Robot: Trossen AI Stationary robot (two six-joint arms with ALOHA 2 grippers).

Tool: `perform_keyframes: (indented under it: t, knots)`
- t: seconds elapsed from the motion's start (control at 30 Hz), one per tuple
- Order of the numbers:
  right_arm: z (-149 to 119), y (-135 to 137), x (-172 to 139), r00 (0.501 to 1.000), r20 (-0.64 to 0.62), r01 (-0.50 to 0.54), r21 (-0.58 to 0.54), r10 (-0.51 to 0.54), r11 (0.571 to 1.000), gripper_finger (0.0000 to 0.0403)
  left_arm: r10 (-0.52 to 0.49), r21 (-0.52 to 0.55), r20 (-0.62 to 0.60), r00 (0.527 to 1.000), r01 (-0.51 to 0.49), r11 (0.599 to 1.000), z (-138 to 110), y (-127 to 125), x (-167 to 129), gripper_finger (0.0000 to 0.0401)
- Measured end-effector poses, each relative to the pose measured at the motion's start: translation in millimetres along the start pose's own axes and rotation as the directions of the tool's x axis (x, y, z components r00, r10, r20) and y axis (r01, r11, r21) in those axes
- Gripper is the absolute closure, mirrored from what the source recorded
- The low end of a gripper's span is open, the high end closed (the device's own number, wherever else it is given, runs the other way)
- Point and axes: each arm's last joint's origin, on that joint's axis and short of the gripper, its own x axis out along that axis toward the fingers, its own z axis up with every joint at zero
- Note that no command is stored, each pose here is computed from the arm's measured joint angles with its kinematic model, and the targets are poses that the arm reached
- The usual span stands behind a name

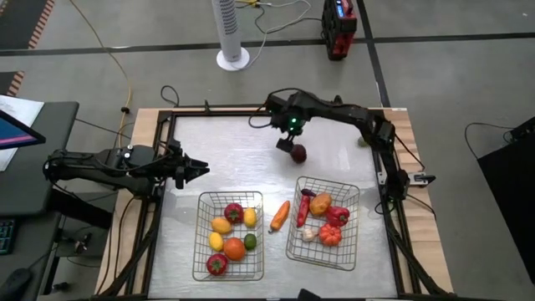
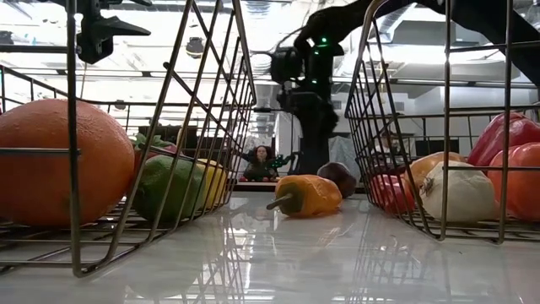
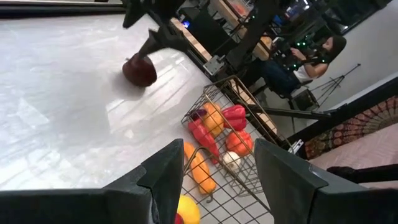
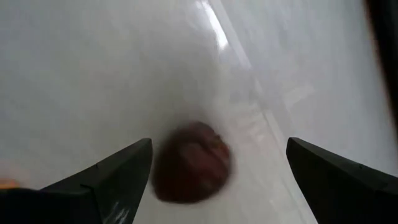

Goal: Sort produce into baskets
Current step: Put the apple into the left brown wire basket

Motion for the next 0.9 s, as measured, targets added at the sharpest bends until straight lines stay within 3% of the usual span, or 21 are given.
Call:
perform_keyframes:
  t: [0.2, 0.43, 0.8, 0.9]
  knots:
    - [-4.8, -0.8, -0.1, 0.998, -0.050, 0.020, -0.058, -0.022, 0.998, 0.0006, 0.000, 0.006, 0.000, 1.000, 0.000, 1.000, 0.0, 0.0, 0.0, 0.0218]
    - [-10.4, 1.9, -2.4, 0.993, -0.098, 0.078, 0.108, -0.067, 0.991, 0.0006, 0.000, -0.012, 0.000, 1.000, 0.000, 1.000, 0.0, 0.0, 0.0, 0.0218]
    - [-10.5, 8.4, -13.3, 0.995, -0.044, 0.095, 0.162, -0.089, 0.982, 0.0006, 0.001, -0.007, 0.001, 1.000, -0.001, 1.000, 0.0, 0.1, 0.0, 0.0218]
    - [-17.3, 19.4, -24.1, 0.992, 0.039, 0.112, 0.158, -0.119, 0.981, 0.0006, -0.002, -0.008, -0.003, 1.000, 0.002, 1.000, -0.1, 0.0, 0.0, 0.0218]
